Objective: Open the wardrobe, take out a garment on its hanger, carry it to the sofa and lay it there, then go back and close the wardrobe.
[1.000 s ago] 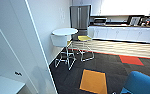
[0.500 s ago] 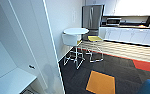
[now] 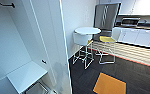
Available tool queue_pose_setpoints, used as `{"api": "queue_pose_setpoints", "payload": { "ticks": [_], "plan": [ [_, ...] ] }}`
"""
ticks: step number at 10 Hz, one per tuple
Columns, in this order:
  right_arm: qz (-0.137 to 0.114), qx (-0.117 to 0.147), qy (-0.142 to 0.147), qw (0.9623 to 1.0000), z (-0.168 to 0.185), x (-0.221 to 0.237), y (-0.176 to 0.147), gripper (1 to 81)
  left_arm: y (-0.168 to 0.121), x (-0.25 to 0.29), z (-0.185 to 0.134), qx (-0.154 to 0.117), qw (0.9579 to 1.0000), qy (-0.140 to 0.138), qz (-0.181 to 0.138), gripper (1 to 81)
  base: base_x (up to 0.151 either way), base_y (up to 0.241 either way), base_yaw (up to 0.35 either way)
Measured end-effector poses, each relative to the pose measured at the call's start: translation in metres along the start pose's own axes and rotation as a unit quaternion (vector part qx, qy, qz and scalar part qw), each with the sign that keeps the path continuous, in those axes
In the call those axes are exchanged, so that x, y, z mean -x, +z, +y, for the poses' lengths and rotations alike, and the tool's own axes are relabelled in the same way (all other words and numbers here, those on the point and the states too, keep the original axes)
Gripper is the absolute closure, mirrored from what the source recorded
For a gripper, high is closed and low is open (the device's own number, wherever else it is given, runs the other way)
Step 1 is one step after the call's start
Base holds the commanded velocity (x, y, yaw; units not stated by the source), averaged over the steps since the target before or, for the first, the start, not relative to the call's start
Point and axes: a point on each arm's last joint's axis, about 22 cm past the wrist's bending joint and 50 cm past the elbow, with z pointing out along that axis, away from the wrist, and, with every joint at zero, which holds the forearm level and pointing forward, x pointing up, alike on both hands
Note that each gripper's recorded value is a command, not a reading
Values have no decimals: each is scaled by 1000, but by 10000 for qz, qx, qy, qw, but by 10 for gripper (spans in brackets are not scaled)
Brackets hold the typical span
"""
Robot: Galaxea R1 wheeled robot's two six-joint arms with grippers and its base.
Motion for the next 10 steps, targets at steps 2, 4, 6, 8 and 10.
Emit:
{"api": "queue_pose_setpoints", "payload": {
  "ticks": [2, 4, 6, 8, 10],
  "plan": [
    [23, -2, -8, 10000, 0, -3, 0, 10, 0, -5, -2, -11, 10000, 7, 45, 10, 0, 0, 328],
    [7, 0, -3, 10000, 0, -1, 0, 10, 1, -1, 2, 12, 10000, 1, 17, 10, 0, 0, 328],
    [82, 8, -37, 10000, 0, -8, 0, 10, 0, -5, 2, 5, 10000, 29, 74, 10, 0, 0, 328],
    [277, 20, -116, 9995, 0, -27, -1, 10, -2, -19, 2, -17, 9997, 95, 243, 10, 0, 0, 328],
    [271, 18, -125, 9996, -1, -24, -1, 10, -2, -18, 2, -24, 9996, 103, 253, 10, 0, 0, 328]
  ]
}}
